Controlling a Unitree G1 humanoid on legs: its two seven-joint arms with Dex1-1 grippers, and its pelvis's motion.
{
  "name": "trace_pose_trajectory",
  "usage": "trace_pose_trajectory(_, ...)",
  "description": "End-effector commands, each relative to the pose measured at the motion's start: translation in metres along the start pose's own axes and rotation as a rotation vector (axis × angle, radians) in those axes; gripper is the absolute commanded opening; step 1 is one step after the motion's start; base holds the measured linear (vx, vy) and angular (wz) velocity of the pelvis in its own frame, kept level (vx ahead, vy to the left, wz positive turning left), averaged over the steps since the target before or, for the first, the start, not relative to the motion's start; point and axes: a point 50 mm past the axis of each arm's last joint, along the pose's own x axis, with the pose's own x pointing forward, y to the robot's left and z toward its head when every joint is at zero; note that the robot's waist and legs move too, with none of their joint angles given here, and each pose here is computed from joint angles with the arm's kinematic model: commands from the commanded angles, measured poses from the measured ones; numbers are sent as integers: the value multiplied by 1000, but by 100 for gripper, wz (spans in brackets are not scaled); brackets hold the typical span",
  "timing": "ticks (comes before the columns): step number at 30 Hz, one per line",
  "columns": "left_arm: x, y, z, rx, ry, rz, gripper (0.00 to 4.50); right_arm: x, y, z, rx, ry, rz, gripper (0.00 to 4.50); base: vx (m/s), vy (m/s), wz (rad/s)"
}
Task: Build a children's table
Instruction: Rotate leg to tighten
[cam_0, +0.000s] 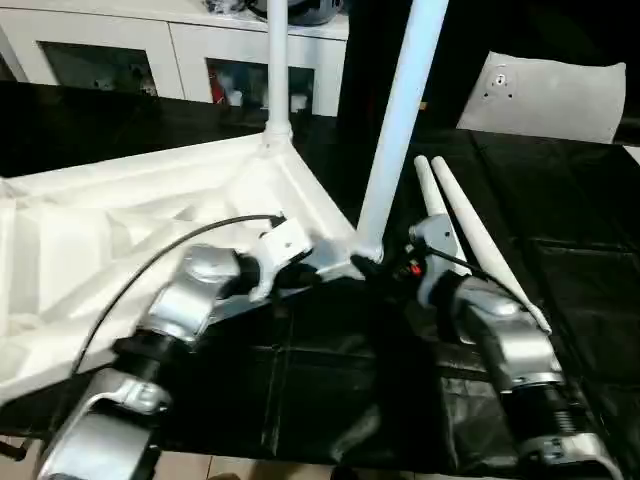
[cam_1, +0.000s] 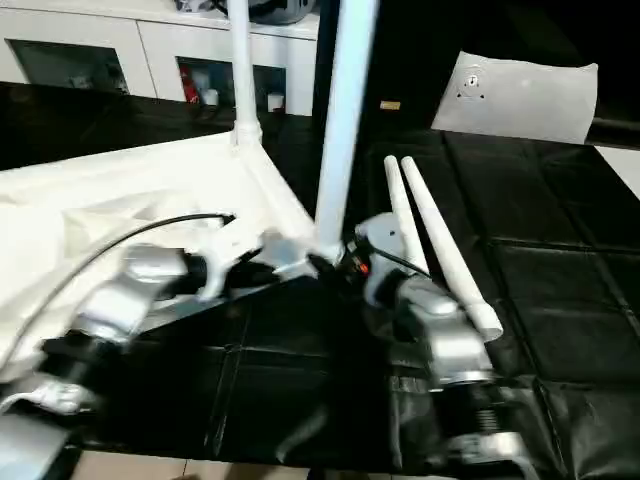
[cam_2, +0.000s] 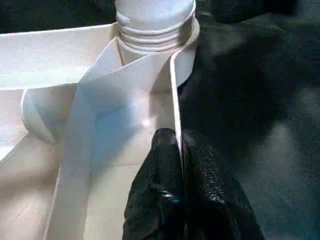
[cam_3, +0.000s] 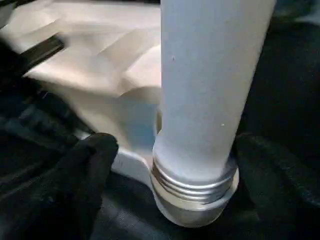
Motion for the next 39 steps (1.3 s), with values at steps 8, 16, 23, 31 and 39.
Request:
trace_pose_trajectory(8,-14,-10,-8,99,45,-325,0,-7,2,13,-52,34,345,398,0,0,0)
trace_pose_trajectory(16,-19,-9,-8,155,76,-433,0,-8,5,15,-26,68,504,335,0,0,0)
trace_pose_trajectory(23,-21,-6,-8,183,98,-469,0,-8,5,14,-48,87,560,275,0,0,0)
trace_pose_trajectory(31,-21,-2,-10,186,111,-458,0,-9,9,10,-35,92,605,215,0,0,0)
trace_pose_trajectory(39,-10,15,-3,62,92,-163,0,8,24,1,-48,74,437,204,0,0,0)
